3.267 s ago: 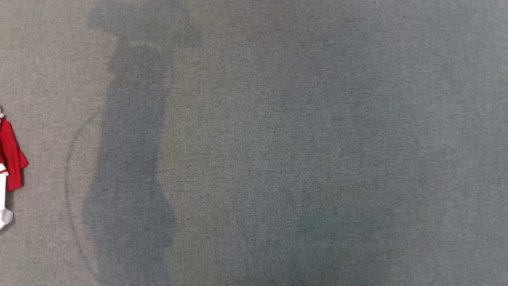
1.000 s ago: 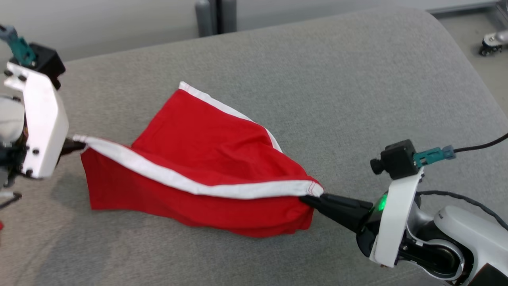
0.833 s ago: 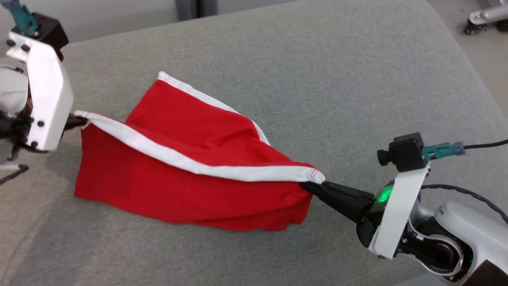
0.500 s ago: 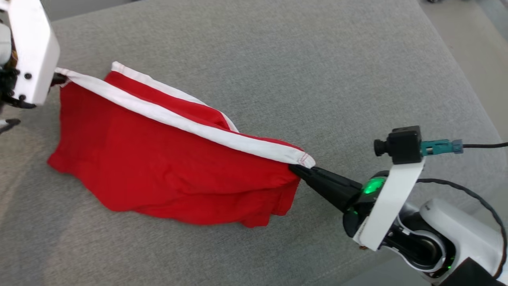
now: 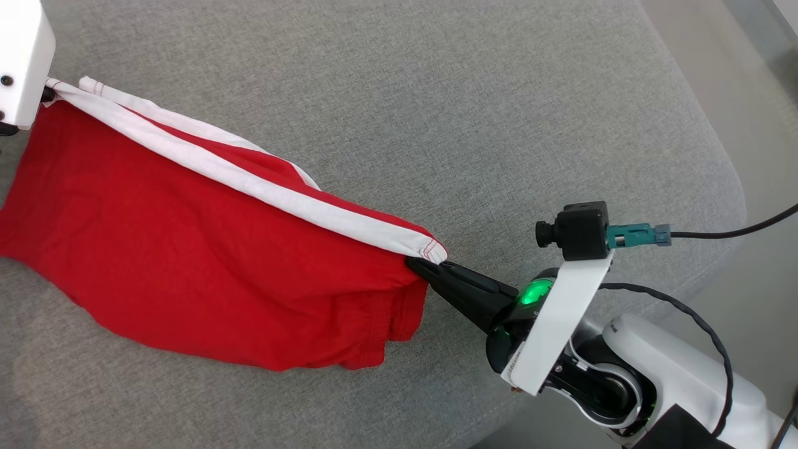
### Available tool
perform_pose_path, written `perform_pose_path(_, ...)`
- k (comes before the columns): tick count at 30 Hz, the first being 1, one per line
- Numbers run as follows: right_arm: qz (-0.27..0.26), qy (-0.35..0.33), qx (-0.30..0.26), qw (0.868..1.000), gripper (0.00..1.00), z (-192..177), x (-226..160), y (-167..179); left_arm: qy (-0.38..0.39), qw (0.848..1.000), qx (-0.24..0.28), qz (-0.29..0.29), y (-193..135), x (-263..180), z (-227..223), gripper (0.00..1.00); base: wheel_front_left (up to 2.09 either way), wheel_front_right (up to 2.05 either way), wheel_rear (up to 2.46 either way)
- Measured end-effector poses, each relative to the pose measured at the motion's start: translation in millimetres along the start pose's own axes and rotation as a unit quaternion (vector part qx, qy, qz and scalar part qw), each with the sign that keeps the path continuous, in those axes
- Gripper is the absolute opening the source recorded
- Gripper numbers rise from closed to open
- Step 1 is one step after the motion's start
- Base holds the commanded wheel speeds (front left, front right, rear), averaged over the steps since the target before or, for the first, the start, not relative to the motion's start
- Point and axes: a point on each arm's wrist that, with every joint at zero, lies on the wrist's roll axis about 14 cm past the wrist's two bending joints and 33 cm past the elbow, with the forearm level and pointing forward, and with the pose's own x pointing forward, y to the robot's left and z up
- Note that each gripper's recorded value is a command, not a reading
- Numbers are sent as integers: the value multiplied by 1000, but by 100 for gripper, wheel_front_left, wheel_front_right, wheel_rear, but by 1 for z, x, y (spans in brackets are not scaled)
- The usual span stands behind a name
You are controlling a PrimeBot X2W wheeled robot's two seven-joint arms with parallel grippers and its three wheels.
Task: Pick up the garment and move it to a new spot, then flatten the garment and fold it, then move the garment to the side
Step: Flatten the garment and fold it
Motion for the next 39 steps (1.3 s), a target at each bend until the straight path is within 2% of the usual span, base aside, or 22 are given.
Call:
perform_pose_path(4,-9,2,-1,1000,0,-3,6,-6,2,1000,-3,-6,0,14,1,0,0,0,0)
perform_pose_path(5,-10,3,-1,1000,0,-4,7,-7,0,1000,-2,-5,1,16,2,9,0,0,0)
perform_pose_path(6,-7,8,-3,1000,0,-6,10,-4,-1,1000,-3,-4,2,17,2,81,0,0,0)
perform_pose_path(7,-5,8,-4,1000,19,-5,11,-3,-1,1000,-4,-3,2,17,2,100,0,0,0)
perform_pose_path(8,-3,8,-5,1000,48,-5,12,-2,-6,1000,-2,-4,1,17,3,100,0,0,0)
perform_pose_path(9,-2,8,-6,1000,100,-4,12,-1,-11,1000,-2,-5,0,16,5,100,0,0,0)
perform_pose_path(19,0,10,-17,1000,100,-4,8,3,-21,1000,-6,-8,-2,2,7,100,0,0,0)
perform_pose_path(28,-45,-30,-14,998,100,7,-32,-17,19,1000,-18,5,8,3,-19,100,0,0,0)
perform_pose_path(31,-56,-69,-24,996,100,24,-47,-21,34,999,-23,4,10,10,-27,100,0,0,0)
perform_pose_path(39,-118,-111,-36,986,100,40,-91,-49,80,996,-17,-37,-10,31,-48,100,0,0,0)
